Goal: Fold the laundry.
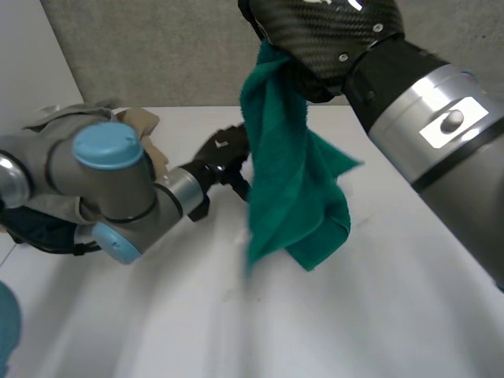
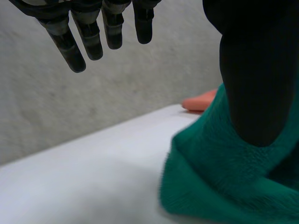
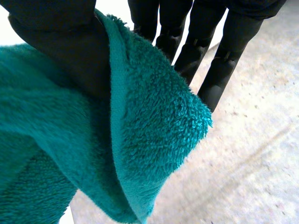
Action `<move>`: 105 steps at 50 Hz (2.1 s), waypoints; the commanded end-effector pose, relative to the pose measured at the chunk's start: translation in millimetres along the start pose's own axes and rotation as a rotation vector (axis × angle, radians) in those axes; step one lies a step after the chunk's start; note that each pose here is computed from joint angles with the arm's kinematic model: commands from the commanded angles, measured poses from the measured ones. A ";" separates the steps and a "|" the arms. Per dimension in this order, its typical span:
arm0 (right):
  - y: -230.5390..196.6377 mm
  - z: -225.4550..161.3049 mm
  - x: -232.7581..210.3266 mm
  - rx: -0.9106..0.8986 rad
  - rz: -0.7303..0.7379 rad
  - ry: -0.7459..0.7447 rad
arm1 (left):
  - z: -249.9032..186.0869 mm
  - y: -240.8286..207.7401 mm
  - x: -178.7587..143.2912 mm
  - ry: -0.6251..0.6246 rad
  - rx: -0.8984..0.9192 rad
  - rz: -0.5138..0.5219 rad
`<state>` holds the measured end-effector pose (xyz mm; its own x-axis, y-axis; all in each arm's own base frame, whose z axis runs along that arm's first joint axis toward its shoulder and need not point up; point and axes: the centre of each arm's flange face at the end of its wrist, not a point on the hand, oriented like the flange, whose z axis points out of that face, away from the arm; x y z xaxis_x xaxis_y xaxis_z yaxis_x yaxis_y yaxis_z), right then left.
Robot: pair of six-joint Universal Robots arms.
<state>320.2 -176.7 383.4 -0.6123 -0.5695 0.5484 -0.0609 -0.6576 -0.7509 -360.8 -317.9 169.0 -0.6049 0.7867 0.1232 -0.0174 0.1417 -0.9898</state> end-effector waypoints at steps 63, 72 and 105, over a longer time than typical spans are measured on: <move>184.4 61.7 110.4 -0.357 -0.188 0.564 | -6.3 -162.7 -39.4 -0.532 0.509 0.559; 148.1 65.6 124.8 -0.117 -0.261 0.671 | -29.7 -182.7 -29.5 -0.594 0.736 0.592; 270.2 -59.1 -17.2 -0.812 -0.018 0.151 | -153.2 14.2 46.5 -0.407 -0.393 0.418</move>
<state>269.9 -323.7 146.4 -0.7057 -0.4450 0.5514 -0.5855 -0.0722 -0.8075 -270.1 -197.6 147.5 -0.7563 0.5453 -0.3614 0.5161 0.1577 -0.8419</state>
